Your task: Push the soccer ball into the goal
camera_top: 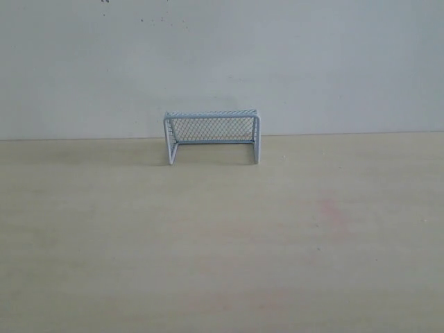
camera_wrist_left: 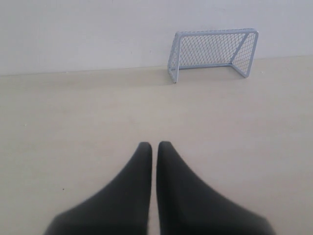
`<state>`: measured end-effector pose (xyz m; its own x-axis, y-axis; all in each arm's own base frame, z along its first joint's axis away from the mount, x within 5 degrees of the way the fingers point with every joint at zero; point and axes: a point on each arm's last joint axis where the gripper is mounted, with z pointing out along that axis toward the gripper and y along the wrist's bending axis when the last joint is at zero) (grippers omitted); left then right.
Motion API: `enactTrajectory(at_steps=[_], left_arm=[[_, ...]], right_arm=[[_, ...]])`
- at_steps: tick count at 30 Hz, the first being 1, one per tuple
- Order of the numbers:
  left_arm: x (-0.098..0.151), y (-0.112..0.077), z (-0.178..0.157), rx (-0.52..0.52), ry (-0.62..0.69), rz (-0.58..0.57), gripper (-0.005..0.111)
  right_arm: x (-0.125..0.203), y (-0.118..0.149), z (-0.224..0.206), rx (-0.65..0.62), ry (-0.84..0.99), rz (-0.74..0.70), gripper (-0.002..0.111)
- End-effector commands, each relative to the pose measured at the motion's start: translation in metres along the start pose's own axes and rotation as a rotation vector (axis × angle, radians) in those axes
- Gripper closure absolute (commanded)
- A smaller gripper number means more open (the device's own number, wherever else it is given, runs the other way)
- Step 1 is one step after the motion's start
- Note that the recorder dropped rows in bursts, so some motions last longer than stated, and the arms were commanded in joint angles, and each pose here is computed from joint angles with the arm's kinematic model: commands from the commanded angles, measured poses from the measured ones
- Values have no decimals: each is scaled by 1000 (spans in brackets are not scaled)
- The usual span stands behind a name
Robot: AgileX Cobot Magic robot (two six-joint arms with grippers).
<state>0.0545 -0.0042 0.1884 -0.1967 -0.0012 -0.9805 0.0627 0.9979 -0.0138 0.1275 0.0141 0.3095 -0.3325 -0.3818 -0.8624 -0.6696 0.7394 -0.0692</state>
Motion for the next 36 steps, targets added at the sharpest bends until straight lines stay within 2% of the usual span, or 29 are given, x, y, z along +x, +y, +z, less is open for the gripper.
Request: enactTrajectory(at_steps=[1,5,10,15,24,31,36], left_arm=[[1,0,0,-3,0,-4,102],[1,0,0,-3,0,-4,102],[1,0,0,-3,0,-4,102],[1,0,0,-3,0,-4,102],[1,0,0,-3,0,-4,102],[1,0,0,-3,0,-4,102],[1,0,0,-3,0,-4,102]], right_arm=[[-11,17,3,-34,-53,-75,108],[-23,25,2,64,-143,-33,108],[-18,29,-6,237,-299,125,108],[11,24,-5,394,-361,275,108],[64,22,-2,613,-406,352,108],[90,29,-1,666,-443,360,108],[96,35,0,643,-467,344,108]])
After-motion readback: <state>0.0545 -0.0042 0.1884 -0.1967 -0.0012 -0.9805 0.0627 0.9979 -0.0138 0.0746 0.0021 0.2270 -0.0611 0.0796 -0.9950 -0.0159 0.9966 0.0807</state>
